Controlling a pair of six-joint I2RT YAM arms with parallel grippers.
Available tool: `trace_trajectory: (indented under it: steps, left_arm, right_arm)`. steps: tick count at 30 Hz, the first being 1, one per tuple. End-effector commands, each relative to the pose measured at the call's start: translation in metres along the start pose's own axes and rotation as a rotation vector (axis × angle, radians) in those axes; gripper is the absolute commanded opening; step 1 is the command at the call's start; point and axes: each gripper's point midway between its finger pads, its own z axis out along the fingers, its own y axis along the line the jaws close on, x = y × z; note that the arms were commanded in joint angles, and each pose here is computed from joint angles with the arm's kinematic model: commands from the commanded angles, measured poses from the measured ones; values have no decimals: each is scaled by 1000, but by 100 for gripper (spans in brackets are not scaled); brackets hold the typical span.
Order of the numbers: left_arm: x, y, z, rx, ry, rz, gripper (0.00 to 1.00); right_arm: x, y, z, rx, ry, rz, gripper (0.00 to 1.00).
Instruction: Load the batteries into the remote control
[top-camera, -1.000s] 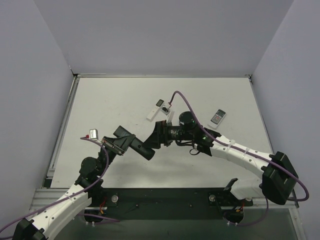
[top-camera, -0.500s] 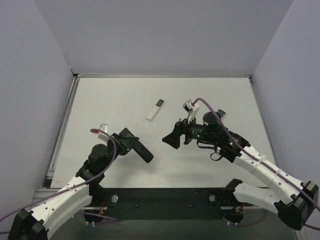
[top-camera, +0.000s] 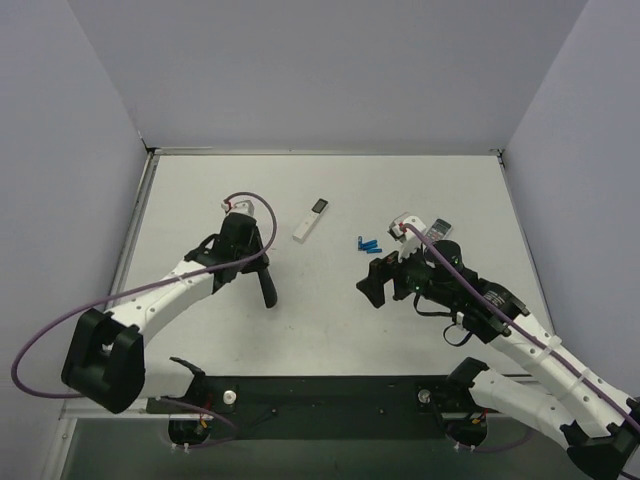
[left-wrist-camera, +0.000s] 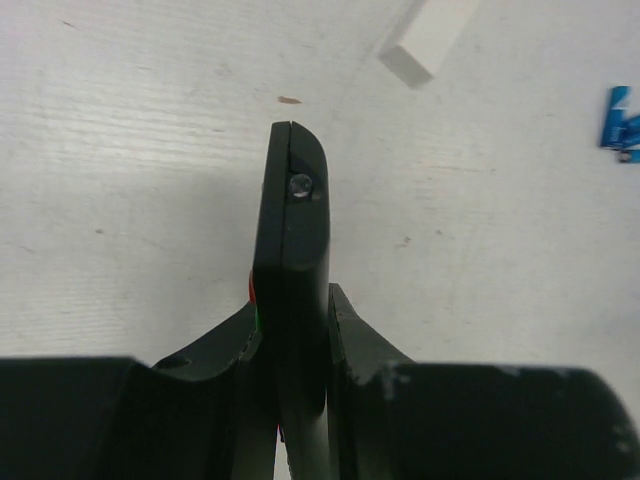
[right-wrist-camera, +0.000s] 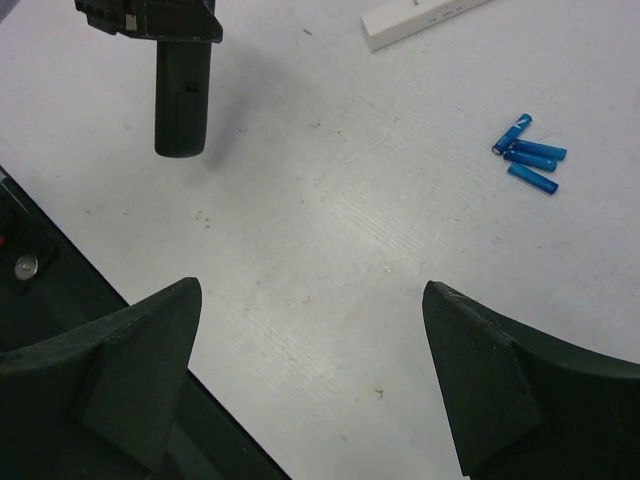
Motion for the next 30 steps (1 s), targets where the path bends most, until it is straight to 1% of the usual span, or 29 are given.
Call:
trace_trajectory:
  steps: [1, 2, 3, 5, 6, 8, 9, 10, 11, 12, 13, 14, 15, 16, 17, 18, 19, 21, 22, 25, 26, 28, 29, 30]
  left_arm:
    - [-14, 34, 12, -159, 97, 173, 0]
    - [-19, 36, 21, -191, 123, 204, 0]
    - [-18, 45, 21, -238, 165, 219, 0]
    - [-28, 56, 33, -326, 182, 271, 0]
    - [-26, 64, 33, -366, 214, 289, 0]
    - [-37, 74, 44, -452, 223, 344, 0]
    - [-35, 80, 44, -490, 257, 366, 0]
    - [-41, 86, 46, -539, 253, 393, 0]
    - [-35, 93, 55, -570, 293, 428, 0]
    - [-45, 94, 56, -607, 290, 447, 0]
    - [-45, 97, 59, -628, 305, 464, 0]
    - [-35, 103, 65, -656, 360, 498, 1]
    - [-44, 101, 68, -675, 343, 510, 6]
    - [-43, 103, 69, -692, 355, 525, 11]
    - [-37, 104, 72, -707, 386, 553, 19]
    - [-36, 104, 74, -713, 391, 565, 26]
    - [-35, 101, 76, -710, 391, 575, 39]
    - [-29, 93, 77, -684, 401, 584, 48]
    - [-26, 91, 78, -669, 404, 582, 55]
    - [-26, 76, 75, -615, 379, 560, 63]
    - [-29, 69, 71, -596, 363, 556, 69]
    - [-27, 57, 68, -550, 357, 552, 74]
    - [-32, 50, 61, -526, 333, 537, 77]
    - [-33, 44, 58, -498, 326, 525, 77]
  right_arm:
    - [13, -22, -10, 104, 24, -31, 87]
    - [14, -24, -12, 113, 25, -35, 87]
    - [15, -25, -13, 120, 27, -35, 87]
    - [18, -28, -16, 136, 34, -41, 87]
    - [19, -30, -17, 144, 36, -41, 87]
    - [20, -32, -19, 154, 37, -43, 87]
    - [20, -32, -21, 155, 37, -45, 87]
    - [20, -33, -22, 161, 37, -46, 87]
    - [20, -34, -23, 167, 36, -49, 87]
    - [19, -35, -24, 171, 35, -51, 87]
    - [21, -37, -25, 178, 42, -52, 87]
    - [21, -38, -26, 185, 41, -55, 87]
    - [21, -38, -26, 185, 45, -55, 87]
    - [22, -39, -27, 188, 47, -56, 87]
    - [22, -40, -28, 192, 47, -59, 87]
    - [23, -40, -28, 196, 50, -61, 87]
    - [24, -42, -29, 202, 54, -60, 87]
    - [23, -45, -30, 219, 54, -62, 87]
    - [23, -45, -32, 222, 55, -62, 87]
    - [24, -48, -35, 243, 65, -65, 87]
    - [22, -53, -38, 270, 59, -68, 87]
    - [21, -59, -43, 310, 57, -74, 88]
    - [20, -62, -47, 326, 48, -75, 88]
    - [19, -65, -50, 347, 42, -75, 88]
